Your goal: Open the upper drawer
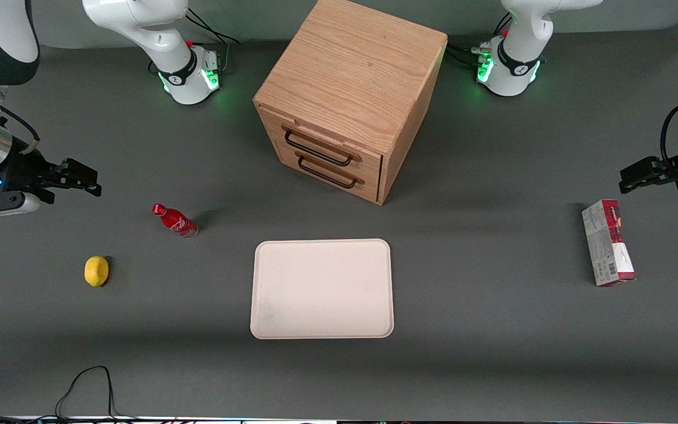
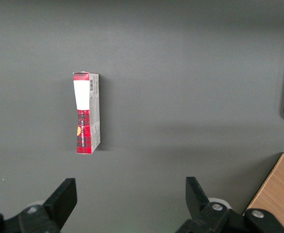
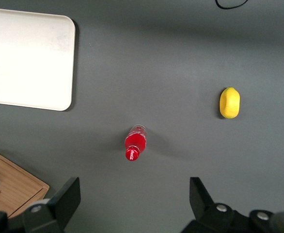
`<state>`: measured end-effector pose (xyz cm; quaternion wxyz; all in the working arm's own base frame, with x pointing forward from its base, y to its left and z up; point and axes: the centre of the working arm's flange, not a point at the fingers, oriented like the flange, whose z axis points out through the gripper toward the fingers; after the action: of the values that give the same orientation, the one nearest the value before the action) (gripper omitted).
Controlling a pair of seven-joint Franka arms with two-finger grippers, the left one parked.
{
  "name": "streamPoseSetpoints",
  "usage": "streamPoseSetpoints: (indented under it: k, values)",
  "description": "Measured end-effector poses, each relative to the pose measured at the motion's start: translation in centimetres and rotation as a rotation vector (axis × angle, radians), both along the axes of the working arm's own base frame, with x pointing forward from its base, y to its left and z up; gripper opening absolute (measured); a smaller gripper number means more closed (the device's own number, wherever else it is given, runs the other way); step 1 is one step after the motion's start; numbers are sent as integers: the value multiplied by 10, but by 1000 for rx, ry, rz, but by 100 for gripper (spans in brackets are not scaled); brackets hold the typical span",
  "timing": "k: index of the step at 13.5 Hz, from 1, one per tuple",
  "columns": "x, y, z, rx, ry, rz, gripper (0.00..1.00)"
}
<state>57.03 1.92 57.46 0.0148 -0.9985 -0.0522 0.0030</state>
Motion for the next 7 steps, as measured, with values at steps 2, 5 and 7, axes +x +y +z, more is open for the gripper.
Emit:
streamPoseSetpoints:
  k: [2,5,7]
  values:
    - [0,0,0,0,1,0,100]
    - [-1,1,-1,0,6,5,100]
    - [-4,1,-3,-1,36,6,100]
